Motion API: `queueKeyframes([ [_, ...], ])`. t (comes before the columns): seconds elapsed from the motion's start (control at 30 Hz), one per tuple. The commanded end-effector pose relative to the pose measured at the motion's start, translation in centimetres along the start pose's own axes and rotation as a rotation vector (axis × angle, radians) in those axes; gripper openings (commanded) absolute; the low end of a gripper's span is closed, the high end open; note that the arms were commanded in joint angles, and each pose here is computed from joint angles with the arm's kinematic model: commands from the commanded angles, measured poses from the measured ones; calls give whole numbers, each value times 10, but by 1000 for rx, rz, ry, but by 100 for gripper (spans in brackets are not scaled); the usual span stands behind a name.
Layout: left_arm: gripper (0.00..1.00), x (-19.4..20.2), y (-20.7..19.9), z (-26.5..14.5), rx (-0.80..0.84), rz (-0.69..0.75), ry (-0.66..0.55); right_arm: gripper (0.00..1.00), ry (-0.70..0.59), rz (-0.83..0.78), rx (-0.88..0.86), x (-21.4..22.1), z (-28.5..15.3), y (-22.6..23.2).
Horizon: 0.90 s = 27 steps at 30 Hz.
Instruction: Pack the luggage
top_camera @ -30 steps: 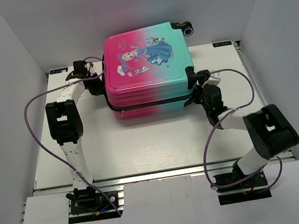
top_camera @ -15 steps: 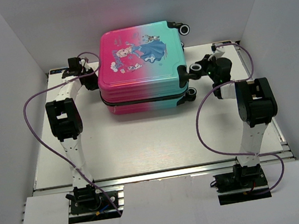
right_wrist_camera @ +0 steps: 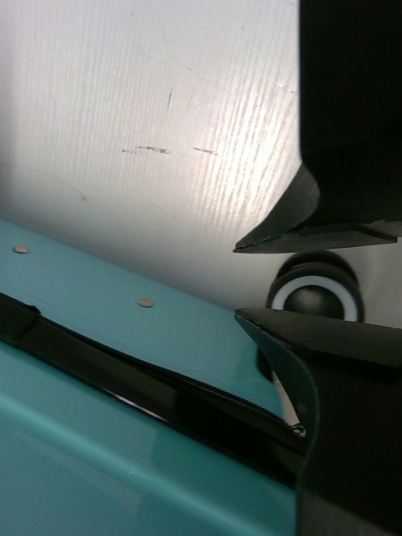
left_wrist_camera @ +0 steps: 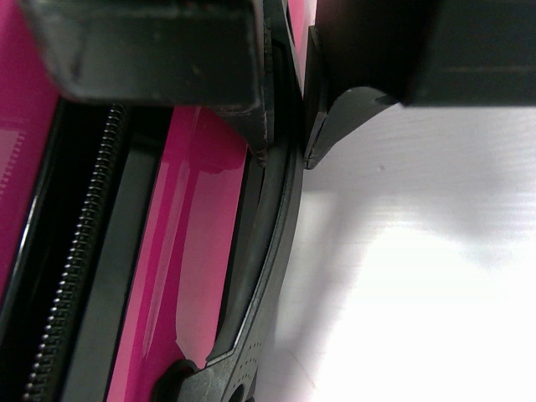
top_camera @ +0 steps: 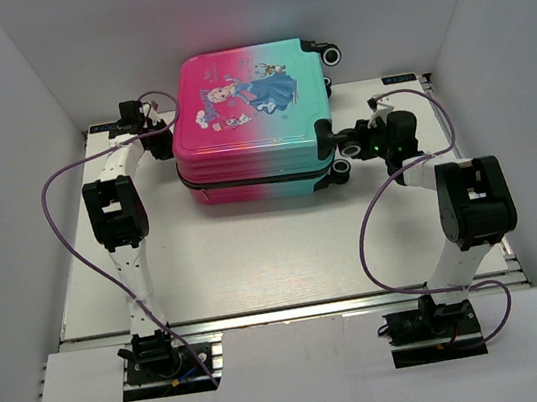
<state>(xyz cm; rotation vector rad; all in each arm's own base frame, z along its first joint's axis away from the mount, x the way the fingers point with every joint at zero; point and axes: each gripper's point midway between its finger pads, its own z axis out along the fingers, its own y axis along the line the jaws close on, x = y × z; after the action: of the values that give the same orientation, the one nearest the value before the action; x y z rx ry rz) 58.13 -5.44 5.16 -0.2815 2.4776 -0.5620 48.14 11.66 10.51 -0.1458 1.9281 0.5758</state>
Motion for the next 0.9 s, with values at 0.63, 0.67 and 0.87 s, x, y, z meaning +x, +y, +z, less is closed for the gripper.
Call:
queueKeyframes([
  [0.63,0,-21,105,41,-66,100,-61,89,47,-366,-454,9,-17,81],
  [0.67,0,-23,104,41,-60,107,-64,89,28,-374,-495,6,-18,88],
  [0.87,0,-24,109,39,-58,140,-58,89,-51,-456,-608,7,-18,119],
])
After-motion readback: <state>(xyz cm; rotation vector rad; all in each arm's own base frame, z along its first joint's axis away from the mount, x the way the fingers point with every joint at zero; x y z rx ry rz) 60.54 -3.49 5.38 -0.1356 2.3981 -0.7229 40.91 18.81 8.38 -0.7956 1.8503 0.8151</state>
